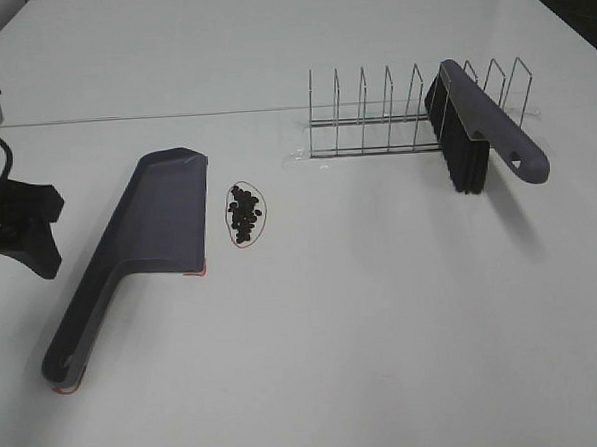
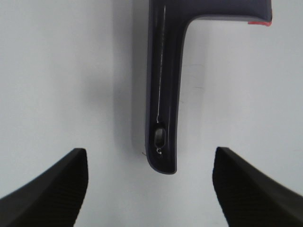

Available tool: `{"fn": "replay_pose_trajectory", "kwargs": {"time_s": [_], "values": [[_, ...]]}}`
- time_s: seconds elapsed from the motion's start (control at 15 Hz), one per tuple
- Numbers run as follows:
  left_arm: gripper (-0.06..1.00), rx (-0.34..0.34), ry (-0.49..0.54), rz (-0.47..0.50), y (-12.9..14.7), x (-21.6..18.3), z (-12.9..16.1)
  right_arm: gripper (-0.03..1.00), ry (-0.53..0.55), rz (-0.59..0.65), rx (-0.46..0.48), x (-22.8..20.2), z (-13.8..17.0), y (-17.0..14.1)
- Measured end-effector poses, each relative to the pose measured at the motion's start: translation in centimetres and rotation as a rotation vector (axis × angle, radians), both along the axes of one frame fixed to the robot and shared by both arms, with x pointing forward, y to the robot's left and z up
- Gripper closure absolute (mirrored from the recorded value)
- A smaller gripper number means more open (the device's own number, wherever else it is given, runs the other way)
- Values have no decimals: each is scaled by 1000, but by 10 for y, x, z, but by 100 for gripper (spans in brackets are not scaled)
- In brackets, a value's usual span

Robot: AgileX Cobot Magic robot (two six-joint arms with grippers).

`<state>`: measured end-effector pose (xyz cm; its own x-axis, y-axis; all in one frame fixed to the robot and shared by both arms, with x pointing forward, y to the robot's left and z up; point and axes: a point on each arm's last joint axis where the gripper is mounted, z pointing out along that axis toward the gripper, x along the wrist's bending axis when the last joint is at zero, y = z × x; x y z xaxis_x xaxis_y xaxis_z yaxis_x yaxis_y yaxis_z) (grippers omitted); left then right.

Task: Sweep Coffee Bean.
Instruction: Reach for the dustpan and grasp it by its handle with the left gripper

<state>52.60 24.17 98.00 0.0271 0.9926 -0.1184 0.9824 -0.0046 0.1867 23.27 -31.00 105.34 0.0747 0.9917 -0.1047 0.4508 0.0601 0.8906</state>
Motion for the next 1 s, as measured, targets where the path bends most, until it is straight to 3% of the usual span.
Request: {"fn": "replay_pose_trajectory", "kwargs": {"time_s": [0.2, 0.4, 1.0], "values": [[25, 61, 54, -7, -18, 2, -19, 17, 0, 0, 0, 0, 0, 0], [25, 70, 81, 0, -26, 7, -35, 17, 0, -5, -7, 0, 0, -1], [25, 65, 20, 4, -32, 31, -87, 17, 0, -5, -7, 0, 0, -1]]}}
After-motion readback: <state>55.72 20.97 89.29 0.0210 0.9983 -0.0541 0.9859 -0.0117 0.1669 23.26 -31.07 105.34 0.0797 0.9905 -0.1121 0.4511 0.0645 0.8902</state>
